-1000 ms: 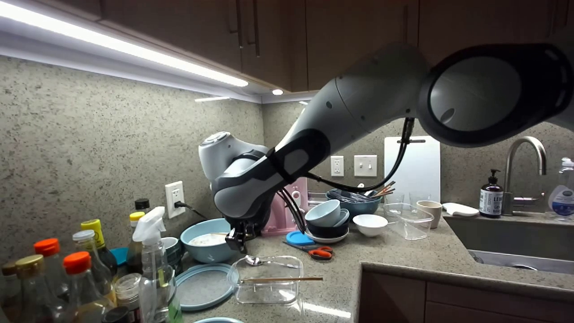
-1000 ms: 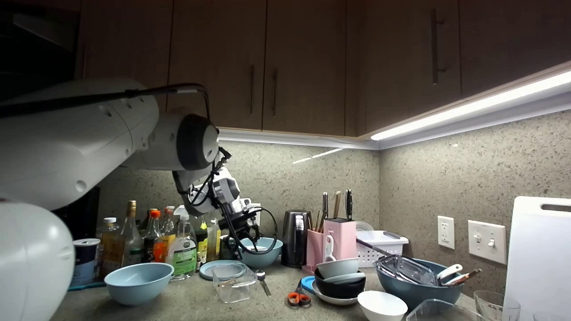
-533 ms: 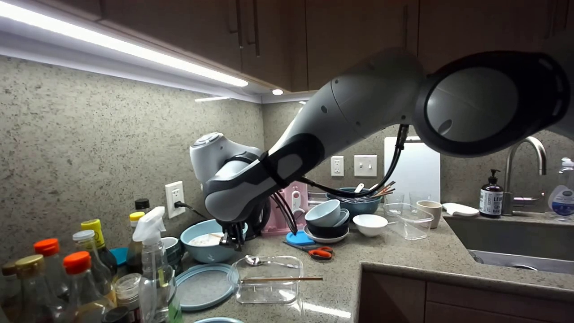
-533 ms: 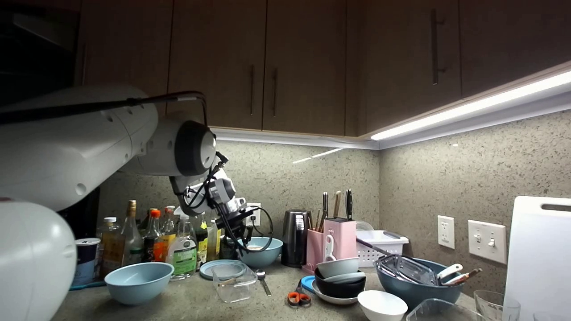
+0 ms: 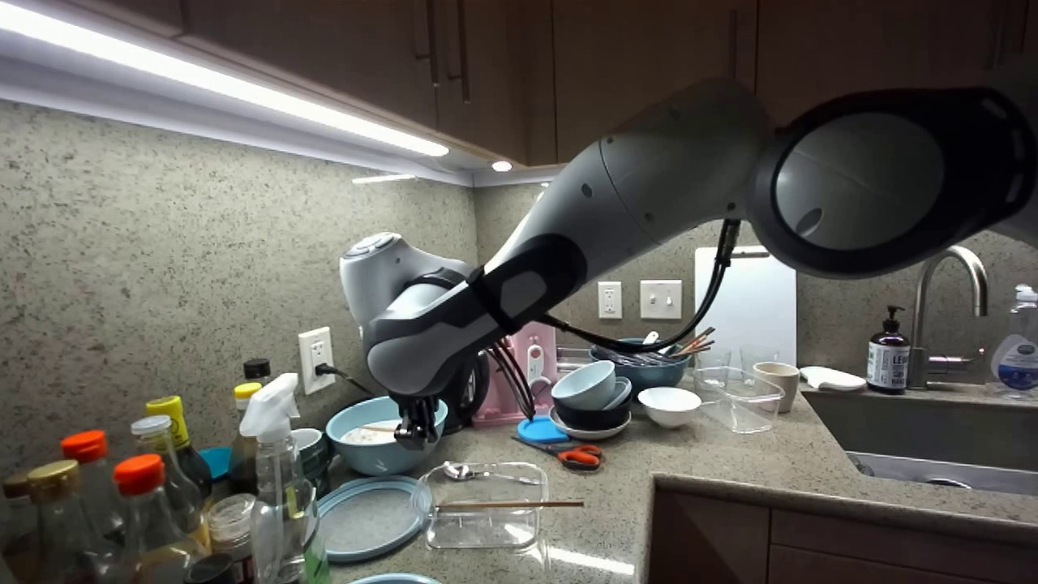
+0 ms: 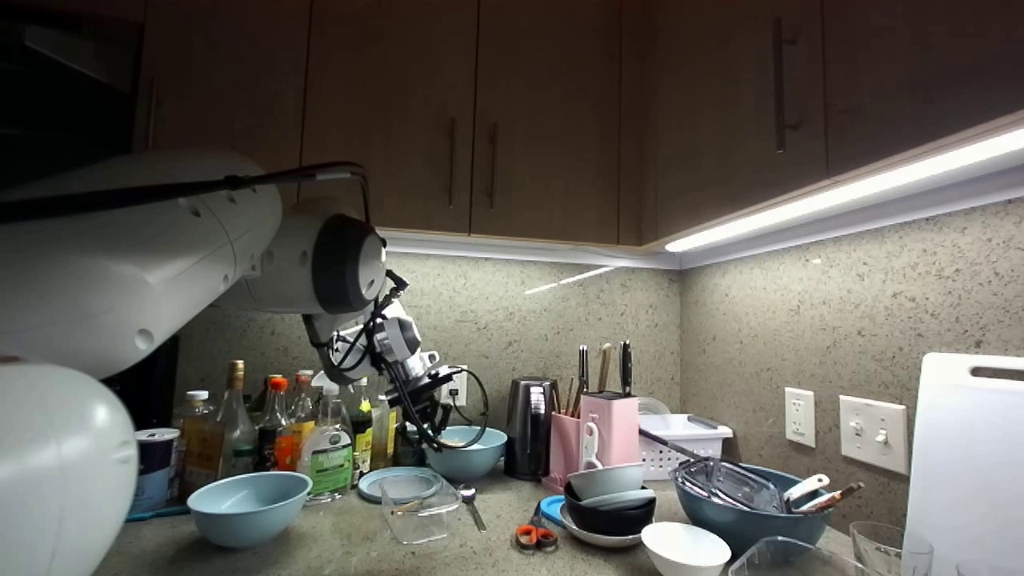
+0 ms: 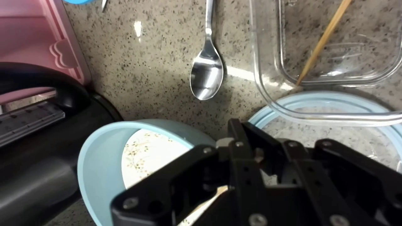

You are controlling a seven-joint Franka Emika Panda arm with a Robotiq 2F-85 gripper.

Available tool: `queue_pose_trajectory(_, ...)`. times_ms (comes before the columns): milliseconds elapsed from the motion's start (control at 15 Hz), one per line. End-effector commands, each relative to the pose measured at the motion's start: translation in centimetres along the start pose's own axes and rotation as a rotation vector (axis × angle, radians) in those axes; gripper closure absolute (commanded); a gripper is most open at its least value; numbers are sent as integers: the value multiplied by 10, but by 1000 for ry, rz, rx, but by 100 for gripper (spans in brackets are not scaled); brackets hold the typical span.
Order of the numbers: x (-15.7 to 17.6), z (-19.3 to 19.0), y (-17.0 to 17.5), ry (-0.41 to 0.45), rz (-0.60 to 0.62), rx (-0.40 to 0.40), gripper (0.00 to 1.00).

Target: Pick the chopstick in the blue bowl and put in on the counter

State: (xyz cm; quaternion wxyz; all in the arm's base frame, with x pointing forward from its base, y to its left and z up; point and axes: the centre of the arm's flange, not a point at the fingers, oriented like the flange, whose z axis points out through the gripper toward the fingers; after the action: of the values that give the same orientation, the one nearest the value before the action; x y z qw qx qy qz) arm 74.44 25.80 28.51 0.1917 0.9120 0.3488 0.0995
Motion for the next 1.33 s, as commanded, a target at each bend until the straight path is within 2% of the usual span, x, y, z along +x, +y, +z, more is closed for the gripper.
queue_pose_trajectory(0, -27, -32, -6, -34, 35, -24, 99)
queue_pose_trajectory(467, -81, -71, 3, -95, 242, -32, 99)
queue_pose_trajectory(1000, -109, -93, 16, -102, 372, -21, 99)
queue_pose_trajectory(1067, -110, -94, 16, -112, 392, -37, 69)
queue_pose_trajectory(1133, -88, -86, 21, -107, 353, -28, 68)
queue_pose_trajectory(1200, -88, -87, 21, -106, 357, -29, 87)
queue_pose_trajectory(1267, -88, -87, 21, -106, 357, -29, 82)
